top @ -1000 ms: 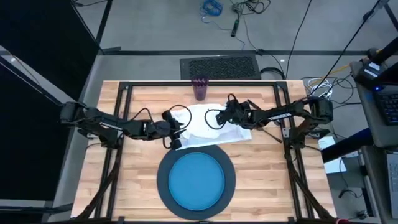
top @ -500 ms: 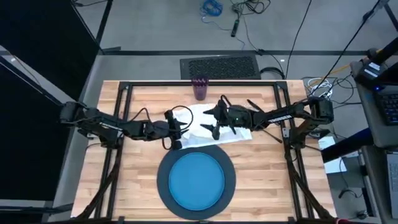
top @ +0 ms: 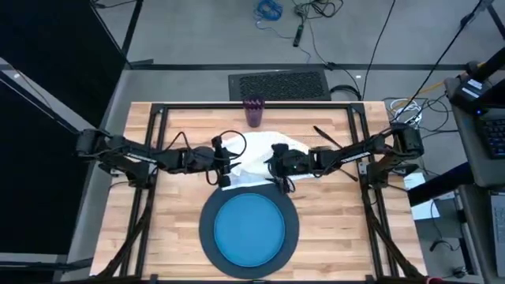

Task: Set table place
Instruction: Fold the white table napkin on the table

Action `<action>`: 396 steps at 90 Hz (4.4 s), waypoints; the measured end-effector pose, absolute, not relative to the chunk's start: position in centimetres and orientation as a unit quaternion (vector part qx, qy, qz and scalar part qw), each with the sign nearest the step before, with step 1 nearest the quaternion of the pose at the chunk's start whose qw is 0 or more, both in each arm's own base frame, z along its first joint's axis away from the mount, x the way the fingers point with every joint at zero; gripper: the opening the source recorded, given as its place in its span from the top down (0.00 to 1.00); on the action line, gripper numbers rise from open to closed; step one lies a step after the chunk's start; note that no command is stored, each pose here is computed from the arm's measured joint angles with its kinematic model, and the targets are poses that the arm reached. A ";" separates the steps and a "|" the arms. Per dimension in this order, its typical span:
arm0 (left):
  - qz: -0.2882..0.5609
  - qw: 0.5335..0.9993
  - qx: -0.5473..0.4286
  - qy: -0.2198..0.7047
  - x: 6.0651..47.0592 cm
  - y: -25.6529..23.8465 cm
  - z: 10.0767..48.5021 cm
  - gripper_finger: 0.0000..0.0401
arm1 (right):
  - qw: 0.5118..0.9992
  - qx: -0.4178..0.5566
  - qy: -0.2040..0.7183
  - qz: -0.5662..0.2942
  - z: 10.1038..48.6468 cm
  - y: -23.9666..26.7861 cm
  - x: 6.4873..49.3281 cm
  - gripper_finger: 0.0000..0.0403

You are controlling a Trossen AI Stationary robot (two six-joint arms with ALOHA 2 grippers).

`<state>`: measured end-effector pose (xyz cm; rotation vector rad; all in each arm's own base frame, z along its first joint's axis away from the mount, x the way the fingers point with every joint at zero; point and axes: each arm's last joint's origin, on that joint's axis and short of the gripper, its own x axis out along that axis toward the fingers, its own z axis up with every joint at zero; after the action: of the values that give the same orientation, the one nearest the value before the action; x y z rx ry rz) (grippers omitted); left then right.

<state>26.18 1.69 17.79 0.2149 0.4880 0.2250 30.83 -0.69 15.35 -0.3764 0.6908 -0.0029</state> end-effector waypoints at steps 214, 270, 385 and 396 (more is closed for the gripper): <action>0.115 0.956 0.079 0.259 26.0 1.6 17.4 0.70 | 0.827 -0.306 0.367 -0.297 18.9 -2.7 29.6 1.00; 0.065 0.937 0.181 0.293 27.2 1.1 14.8 0.70 | 0.930 -0.171 0.294 -0.138 19.2 -2.9 30.6 1.00; 0.082 0.942 0.197 0.259 28.8 0.7 14.6 0.70 | 0.970 -0.033 0.206 -0.128 22.3 -3.9 29.8 1.00; 0.087 0.939 0.199 0.268 28.7 0.8 14.5 0.70 | 0.972 -0.023 0.196 -0.130 22.5 -3.9 29.8 1.00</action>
<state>28.69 0.76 14.48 0.4069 0.5464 0.1780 29.81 -3.95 22.49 -0.0466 0.3949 -0.2623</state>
